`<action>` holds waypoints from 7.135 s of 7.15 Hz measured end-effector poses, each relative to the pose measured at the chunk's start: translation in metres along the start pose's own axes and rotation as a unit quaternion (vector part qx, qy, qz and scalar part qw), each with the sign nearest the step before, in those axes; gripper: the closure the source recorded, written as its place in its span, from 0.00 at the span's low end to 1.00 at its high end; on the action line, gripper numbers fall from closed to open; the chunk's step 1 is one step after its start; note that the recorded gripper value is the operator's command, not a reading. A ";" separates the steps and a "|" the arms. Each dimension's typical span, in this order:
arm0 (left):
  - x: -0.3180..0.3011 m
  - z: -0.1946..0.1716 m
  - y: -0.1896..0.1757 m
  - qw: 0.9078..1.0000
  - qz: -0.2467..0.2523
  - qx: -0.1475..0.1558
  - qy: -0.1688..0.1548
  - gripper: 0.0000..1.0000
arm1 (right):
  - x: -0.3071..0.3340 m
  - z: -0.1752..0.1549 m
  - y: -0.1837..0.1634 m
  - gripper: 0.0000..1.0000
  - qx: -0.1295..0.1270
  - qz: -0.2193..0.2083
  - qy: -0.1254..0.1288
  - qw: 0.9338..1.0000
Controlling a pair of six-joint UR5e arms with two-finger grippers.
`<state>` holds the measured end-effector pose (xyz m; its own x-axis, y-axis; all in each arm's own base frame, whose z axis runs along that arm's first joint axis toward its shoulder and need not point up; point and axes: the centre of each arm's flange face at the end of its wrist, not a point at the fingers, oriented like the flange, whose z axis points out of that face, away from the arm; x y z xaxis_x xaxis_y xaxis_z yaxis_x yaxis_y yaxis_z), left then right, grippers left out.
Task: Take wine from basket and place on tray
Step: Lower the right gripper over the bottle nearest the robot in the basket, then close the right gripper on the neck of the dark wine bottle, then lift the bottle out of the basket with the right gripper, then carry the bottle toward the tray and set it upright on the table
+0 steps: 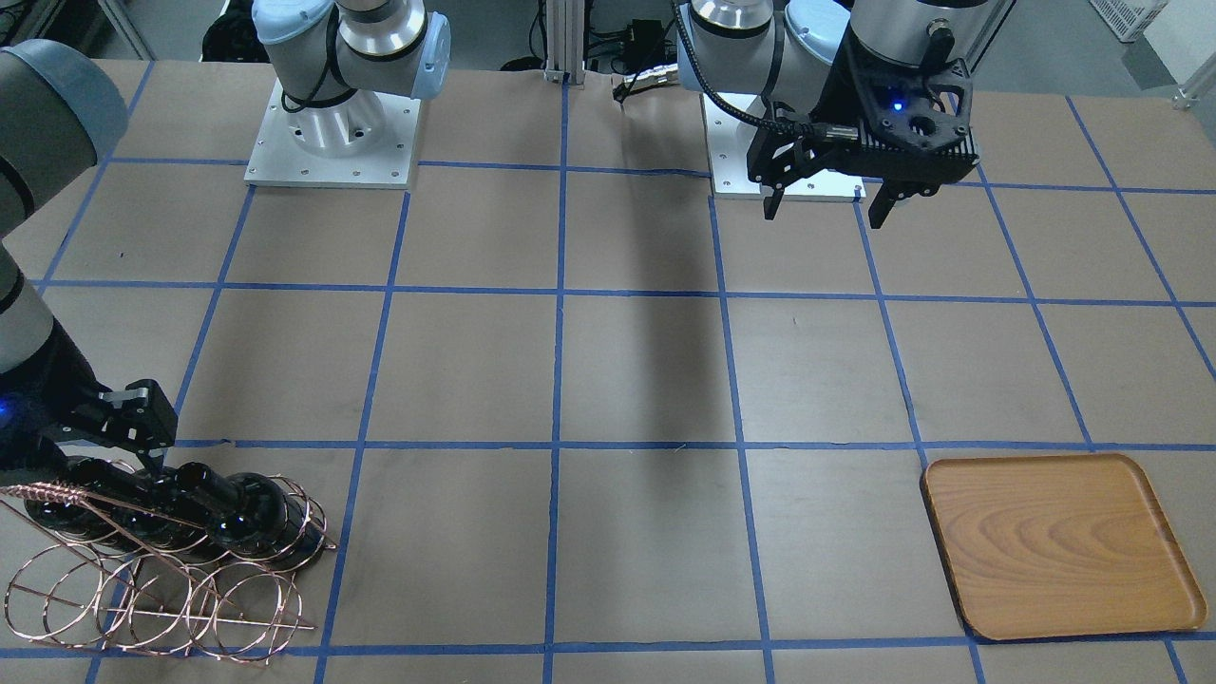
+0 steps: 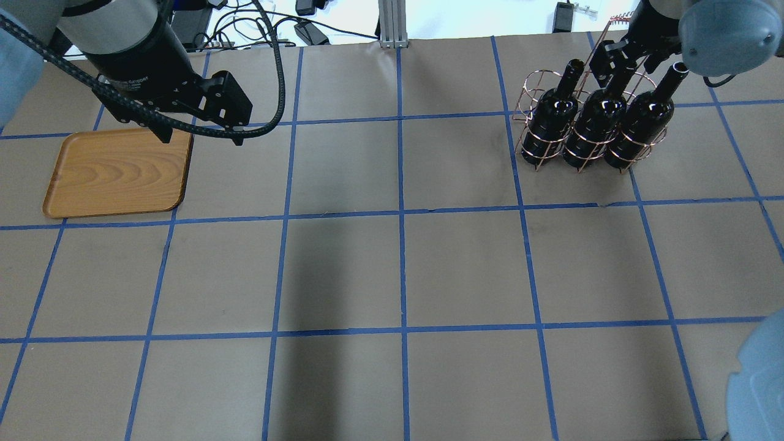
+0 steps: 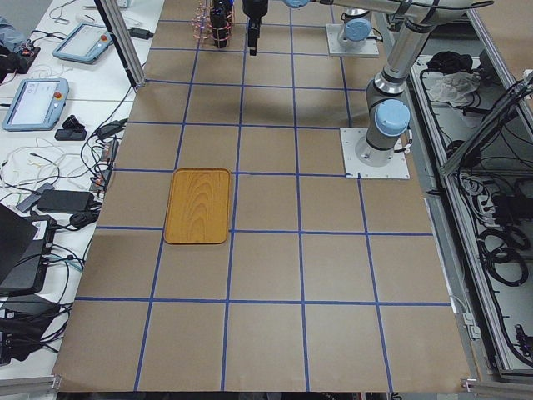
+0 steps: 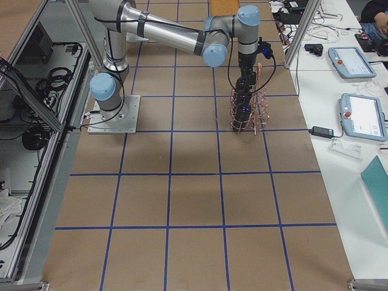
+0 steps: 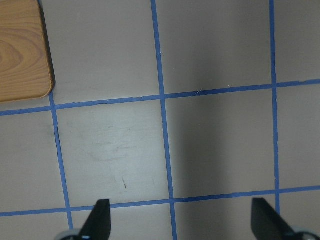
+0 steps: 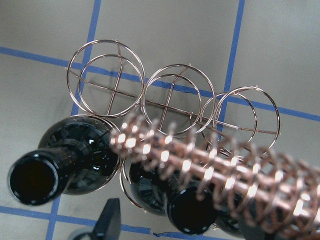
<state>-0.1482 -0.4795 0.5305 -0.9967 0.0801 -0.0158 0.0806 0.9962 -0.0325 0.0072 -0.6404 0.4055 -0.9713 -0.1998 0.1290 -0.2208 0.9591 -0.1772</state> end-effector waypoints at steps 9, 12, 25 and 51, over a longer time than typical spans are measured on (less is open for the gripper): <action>0.000 0.000 0.000 1.000 0.000 0.000 0.000 0.00 | 0.017 0.011 0.001 0.33 -0.002 0.029 -0.005 1.000; 0.000 0.000 0.000 1.000 0.000 0.001 0.000 0.00 | 0.015 0.011 0.000 0.42 0.004 0.045 -0.020 0.999; 0.000 0.000 0.000 1.000 0.000 0.000 0.000 0.00 | 0.006 -0.044 0.016 1.00 -0.004 0.041 -0.025 0.999; -0.064 -0.014 0.014 1.000 0.014 0.014 -0.002 0.00 | -0.521 -0.066 0.104 0.34 -0.067 0.137 -0.069 0.986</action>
<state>-0.0836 -0.4702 0.5452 -0.9940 0.1077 -0.0206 0.1087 0.9923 -0.0594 0.4965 -0.4236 0.3845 -0.9976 0.0545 -0.0420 0.0568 0.9968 -0.0558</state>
